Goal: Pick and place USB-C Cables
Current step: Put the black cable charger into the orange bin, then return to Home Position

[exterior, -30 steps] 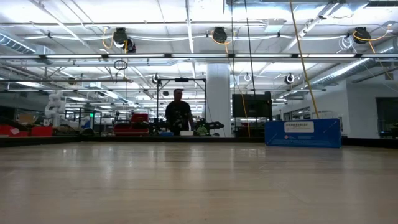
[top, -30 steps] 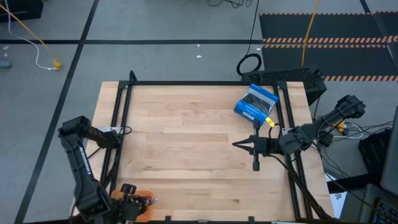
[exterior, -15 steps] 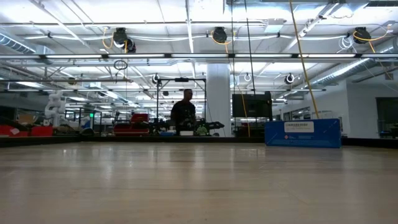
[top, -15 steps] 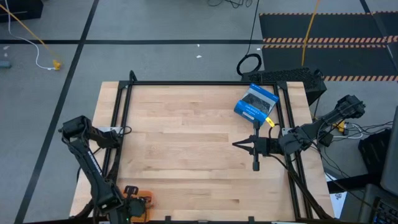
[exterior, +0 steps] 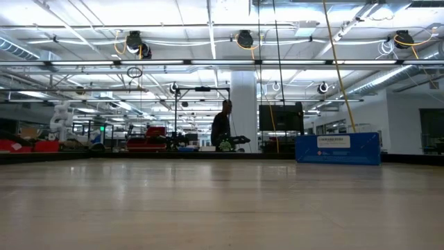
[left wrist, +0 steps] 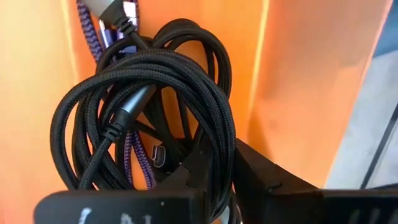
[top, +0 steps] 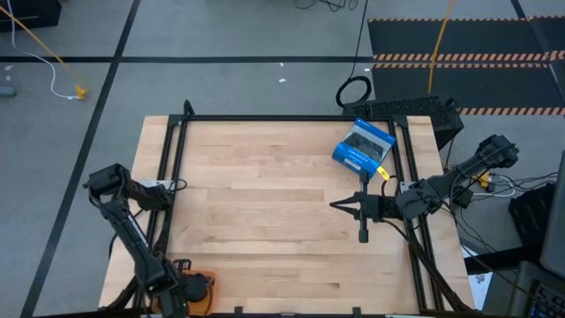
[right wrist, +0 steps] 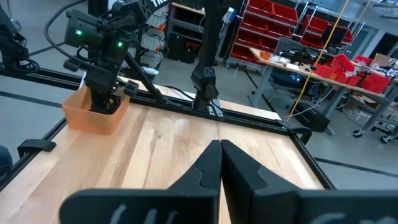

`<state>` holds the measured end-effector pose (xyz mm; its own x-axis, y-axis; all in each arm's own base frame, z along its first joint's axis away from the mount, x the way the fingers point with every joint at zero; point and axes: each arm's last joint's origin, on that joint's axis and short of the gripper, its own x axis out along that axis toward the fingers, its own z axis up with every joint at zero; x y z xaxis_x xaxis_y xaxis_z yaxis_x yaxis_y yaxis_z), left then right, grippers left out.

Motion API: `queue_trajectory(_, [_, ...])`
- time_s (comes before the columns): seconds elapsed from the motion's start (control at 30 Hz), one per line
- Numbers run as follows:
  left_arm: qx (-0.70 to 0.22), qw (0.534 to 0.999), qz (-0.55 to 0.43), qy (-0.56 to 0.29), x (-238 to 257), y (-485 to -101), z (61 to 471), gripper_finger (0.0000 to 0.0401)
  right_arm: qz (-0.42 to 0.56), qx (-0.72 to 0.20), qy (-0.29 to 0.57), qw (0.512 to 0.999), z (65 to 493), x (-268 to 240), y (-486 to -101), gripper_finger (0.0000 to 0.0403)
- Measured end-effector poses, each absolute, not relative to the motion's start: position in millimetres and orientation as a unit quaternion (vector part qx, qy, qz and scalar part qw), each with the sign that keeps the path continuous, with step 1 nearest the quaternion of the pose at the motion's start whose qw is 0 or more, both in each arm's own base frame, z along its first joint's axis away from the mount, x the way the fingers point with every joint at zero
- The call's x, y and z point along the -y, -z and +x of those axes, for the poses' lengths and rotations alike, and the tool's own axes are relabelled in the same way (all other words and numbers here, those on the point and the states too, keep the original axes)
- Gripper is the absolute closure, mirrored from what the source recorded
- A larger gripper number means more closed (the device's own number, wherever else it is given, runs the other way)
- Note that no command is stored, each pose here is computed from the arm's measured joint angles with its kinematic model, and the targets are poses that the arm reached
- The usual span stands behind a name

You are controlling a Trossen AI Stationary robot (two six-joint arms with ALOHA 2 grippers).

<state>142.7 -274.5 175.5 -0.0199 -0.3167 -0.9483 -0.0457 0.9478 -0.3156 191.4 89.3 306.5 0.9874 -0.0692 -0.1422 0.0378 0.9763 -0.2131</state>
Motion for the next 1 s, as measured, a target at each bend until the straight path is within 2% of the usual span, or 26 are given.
queue_trajectory(0.1, [-0.708, 0.685, -0.150, 0.078, 273, -176, 147, 0.0336, -0.106, -0.075, 0.027, 0.991, 191, -89, -306, 0.0401])
queue_trajectory(0.37, [-0.685, 0.694, -0.209, 0.078, 263, -202, 160, 0.0252, -0.106, -0.075, 0.027, 0.991, 191, -89, -306, 0.0401])
queue_trajectory(0.6, [-0.654, 0.703, -0.249, 0.122, 238, -242, 165, 0.0210, -0.106, -0.075, 0.027, 0.991, 191, -89, -306, 0.0401])
queue_trajectory(0.77, [-0.633, 0.729, -0.228, 0.126, 206, -264, 166, 0.0223, -0.116, -0.076, 0.026, 0.990, 191, -89, -306, 0.0401])
queue_trajectory(1.0, [-0.538, 0.827, -0.081, 0.142, 158, -287, 173, 0.0298, -0.118, -0.080, 0.026, 0.989, 191, -89, -305, 0.0401])
